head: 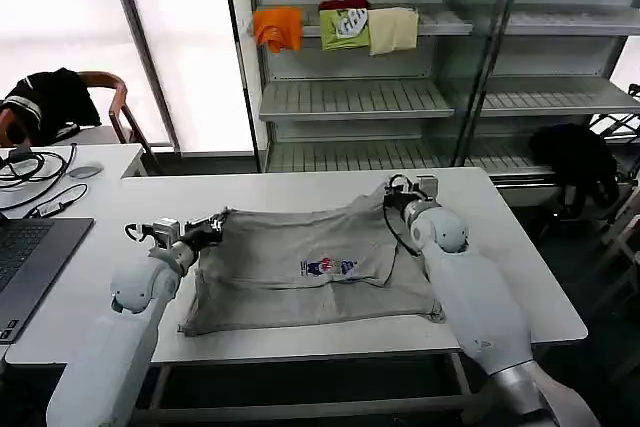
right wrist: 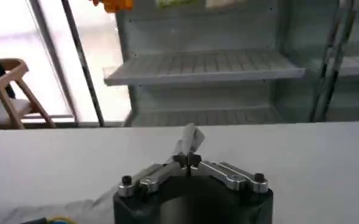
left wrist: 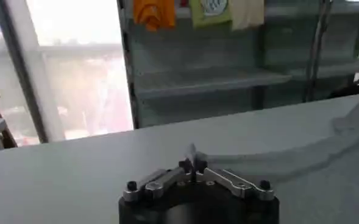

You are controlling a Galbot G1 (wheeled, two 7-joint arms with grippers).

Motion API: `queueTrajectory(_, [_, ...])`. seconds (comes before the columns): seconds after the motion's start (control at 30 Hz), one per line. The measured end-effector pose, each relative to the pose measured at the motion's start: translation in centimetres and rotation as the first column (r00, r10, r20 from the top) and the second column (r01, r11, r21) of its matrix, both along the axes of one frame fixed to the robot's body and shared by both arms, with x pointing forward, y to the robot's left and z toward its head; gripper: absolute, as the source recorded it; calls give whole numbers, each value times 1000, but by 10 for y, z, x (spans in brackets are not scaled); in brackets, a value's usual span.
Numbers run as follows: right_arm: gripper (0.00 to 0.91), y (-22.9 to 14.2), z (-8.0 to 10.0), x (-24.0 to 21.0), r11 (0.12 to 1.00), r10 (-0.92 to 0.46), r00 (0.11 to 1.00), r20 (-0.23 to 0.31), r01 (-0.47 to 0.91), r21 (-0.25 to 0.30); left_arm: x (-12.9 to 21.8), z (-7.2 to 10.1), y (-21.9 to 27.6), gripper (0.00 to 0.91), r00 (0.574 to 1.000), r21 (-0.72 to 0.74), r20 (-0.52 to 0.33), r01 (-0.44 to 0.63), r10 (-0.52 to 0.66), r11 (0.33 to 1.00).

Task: Fold and organize the clothes.

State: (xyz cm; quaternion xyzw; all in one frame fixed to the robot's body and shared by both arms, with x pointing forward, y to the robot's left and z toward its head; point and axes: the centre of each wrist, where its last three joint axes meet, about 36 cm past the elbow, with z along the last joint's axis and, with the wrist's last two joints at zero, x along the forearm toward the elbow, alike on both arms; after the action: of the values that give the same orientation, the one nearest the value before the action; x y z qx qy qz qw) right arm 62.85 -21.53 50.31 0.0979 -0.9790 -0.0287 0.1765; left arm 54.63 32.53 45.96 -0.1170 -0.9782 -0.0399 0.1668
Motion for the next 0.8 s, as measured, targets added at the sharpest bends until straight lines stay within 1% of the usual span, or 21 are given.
queueTrajectory(0.23, [0, -7, 3, -27, 1000, 2, 999, 36, -3, 13, -14, 2, 3, 20, 1000, 8, 13, 7, -7, 1000])
queueTrajectory(0.53, [0, -18, -2, -66, 1000, -6, 998, 58, 5, 19, -34, -4, 0, 20, 1000, 14, 19, 20, -21, 1000])
queueTrajectory(0.8, [0, -25, -6, -105, 999, -23, 997, 69, 21, 31, -56, -11, 1, 20, 1000, 25, 7, 26, -26, 999])
